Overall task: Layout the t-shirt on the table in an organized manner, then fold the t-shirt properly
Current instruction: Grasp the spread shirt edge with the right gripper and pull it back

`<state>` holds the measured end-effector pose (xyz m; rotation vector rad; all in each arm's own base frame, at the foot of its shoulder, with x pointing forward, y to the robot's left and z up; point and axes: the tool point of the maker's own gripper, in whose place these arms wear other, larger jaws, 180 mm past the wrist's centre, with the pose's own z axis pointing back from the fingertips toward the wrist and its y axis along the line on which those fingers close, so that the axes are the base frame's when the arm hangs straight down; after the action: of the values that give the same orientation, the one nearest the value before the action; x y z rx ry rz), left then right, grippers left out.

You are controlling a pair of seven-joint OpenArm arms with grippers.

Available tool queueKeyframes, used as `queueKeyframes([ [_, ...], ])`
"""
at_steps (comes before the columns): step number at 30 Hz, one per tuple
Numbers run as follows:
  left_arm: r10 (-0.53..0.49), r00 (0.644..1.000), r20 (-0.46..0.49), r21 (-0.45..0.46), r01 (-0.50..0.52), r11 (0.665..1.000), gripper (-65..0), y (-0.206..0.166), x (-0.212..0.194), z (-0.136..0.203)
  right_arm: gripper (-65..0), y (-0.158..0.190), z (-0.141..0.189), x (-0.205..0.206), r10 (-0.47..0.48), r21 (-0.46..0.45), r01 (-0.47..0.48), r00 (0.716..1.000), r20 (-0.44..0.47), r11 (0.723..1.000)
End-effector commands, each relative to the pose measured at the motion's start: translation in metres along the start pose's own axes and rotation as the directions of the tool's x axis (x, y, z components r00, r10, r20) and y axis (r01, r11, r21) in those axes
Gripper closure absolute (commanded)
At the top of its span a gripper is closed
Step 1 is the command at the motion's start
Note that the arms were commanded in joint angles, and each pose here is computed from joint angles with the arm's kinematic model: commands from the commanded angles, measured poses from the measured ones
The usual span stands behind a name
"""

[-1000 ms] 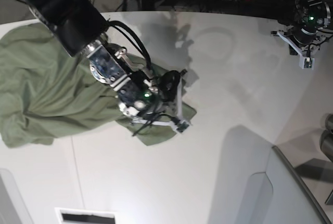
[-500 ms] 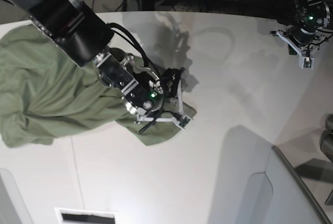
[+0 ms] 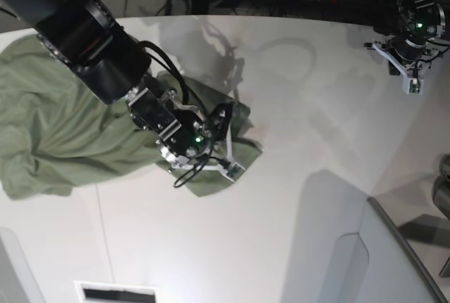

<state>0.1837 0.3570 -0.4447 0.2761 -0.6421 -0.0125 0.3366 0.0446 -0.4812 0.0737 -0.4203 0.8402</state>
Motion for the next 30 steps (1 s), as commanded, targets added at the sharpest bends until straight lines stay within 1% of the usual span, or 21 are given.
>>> queueKeyframes([
  [1, -0.015, 0.999, 0.037, 0.018, 0.014, 1.0, 0.0, 0.009, 0.012, 0.003, 0.0, -0.006, 0.009, 0.026, 0.005, -0.01, -0.004, 0.998, 0.059, 1.0],
  [3, -0.015, 0.999, 0.037, 0.018, 0.014, 1.0, 0.0, 0.009, 0.012, 0.003, -1.1, -0.006, 0.009, 0.027, 0.005, -0.012, -0.005, 0.998, 0.062, 1.0],
  [4, -0.014, 0.999, 0.035, 0.018, 0.013, 1.0, 0.0, 0.009, 0.012, 0.003, 0.0, -0.009, 0.012, 0.032, 0.009, -0.017, -0.008, 0.997, 0.072, 1.0],
  [7, -0.012, 0.999, 0.034, 0.02, 0.011, 1.0, 0.0, 0.01, 0.011, 0.003, 0.0, -0.024, 0.023, 0.038, 0.022, -0.048, -0.018, 0.996, 0.082, 0.999],
  [9, -0.011, 0.999, 0.033, 0.02, 0.011, 1.0, 0.0, 0.01, 0.011, 0.003, 0.0, -0.055, 0.037, 0.048, 0.031, -0.106, -0.02, 0.994, 0.104, 0.994],
  [10, -0.011, 0.999, 0.031, 0.02, 0.011, 1.0, 0.0, 0.01, 0.01, 0.003, 0.0, -0.08, 0.045, 0.051, 0.005, -0.142, 0.012, 0.993, 0.119, 0.99],
  [11, -0.012, 0.999, 0.032, 0.02, 0.012, 1.0, 0.0, 0.01, 0.011, 0.003, 0.0, -0.11, 0.055, 0.055, -0.047, -0.176, 0.073, 0.988, 0.147, 0.982],
  [12, -0.013, 0.999, 0.032, 0.021, 0.012, 1.0, 0.0, 0.01, 0.011, 0.003, 0.0, -0.139, 0.067, 0.058, -0.099, -0.204, 0.138, 0.977, 0.187, 0.969],
  [13, -0.013, 0.999, 0.031, 0.021, 0.012, 1.0, 0.0, 0.01, 0.011, 0.003, 0.0, -0.173, 0.081, 0.058, -0.157, -0.234, 0.217, 0.956, 0.248, 0.948],
  [15, -0.014, 0.999, 0.029, 0.019, 0.013, 1.0, 0.0, 0.009, 0.01, 0.003, 0.0, -0.23, 0.108, 0.057, -0.215, -0.285, 0.331, 0.904, 0.371, 0.9],
  [16, -0.017, 0.999, 0.028, 0.021, 0.016, 1.0, 0.0, 0.01, 0.01, 0.003, 0.0, -0.26, 0.119, 0.049, -0.244, -0.308, 0.392, 0.872, 0.424, 0.867],
  [17, -0.02, 0.999, 0.026, 0.022, 0.02, 1.0, 0.0, 0.01, 0.01, 0.003, -0.2, -0.279, 0.126, 0.042, -0.256, -0.33, 0.426, 0.855, 0.45, 0.842],
  [18, -0.02, 0.999, 0.026, 0.022, 0.02, 1.0, 0.0, 0.01, 0.01, 0.003, -0.9, -0.296, 0.13, 0.034, -0.27, -0.351, 0.453, 0.845, 0.461, 0.819],
  [19, -0.021, 0.999, 0.025, 0.022, 0.02, 1.0, 0.0, 0.01, 0.009, 0.003, -4.4, -0.311, 0.129, 0.022, -0.296, -0.373, 0.476, 0.845, 0.445, 0.797],
  [20, -0.022, 0.999, 0.024, 0.023, 0.021, 1.0, 0.0, 0.01, 0.009, 0.003, -9.3, -0.32, 0.127, 0.01, -0.317, -0.395, 0.482, 0.853, 0.414, 0.782],
  [21, -0.022, 0.999, 0.024, 0.023, 0.021, 1.0, 0.0, 0.01, 0.009, 0.003, -15.8, -0.325, 0.124, 0.002, -0.324, -0.416, 0.474, 0.865, 0.383, 0.776],
  [23, -0.022, 0.999, 0.027, 0.022, 0.021, 1.0, 0.0, 0.01, 0.011, 0.003, -29.7, -0.326, 0.118, -0.009, -0.307, -0.453, 0.429, 0.896, 0.32, 0.781],
  [25, -0.021, 0.999, 0.029, 0.022, 0.021, 1.0, 0.0, 0.009, 0.012, 0.003, -39.6, -0.318, 0.111, -0.006, -0.277, -0.465, 0.39, 0.915, 0.294, 0.795],
  [26, -0.022, 0.999, 0.034, 0.023, 0.021, 1.0, 0.0, 0.009, 0.014, 0.003, -42.5, -0.312, 0.108, -0.008, -0.274, -0.465, 0.379, 0.92, 0.28, 0.8],
  [27, -0.023, 0.999, 0.04, 0.023, 0.022, 0.999, 0.0, 0.009, 0.016, 0.004, -42.8, -0.309, 0.108, -0.009, -0.274, -0.463, 0.377, 0.921, 0.276, 0.802],
  [30, -0.023, 0.998, 0.061, 0.024, 0.022, 0.999, 0.0, 0.009, 0.024, 0.006, -39.2, -0.286, 0.112, -0.005, -0.246, -0.457, 0.36, 0.925, 0.291, 0.813],
])
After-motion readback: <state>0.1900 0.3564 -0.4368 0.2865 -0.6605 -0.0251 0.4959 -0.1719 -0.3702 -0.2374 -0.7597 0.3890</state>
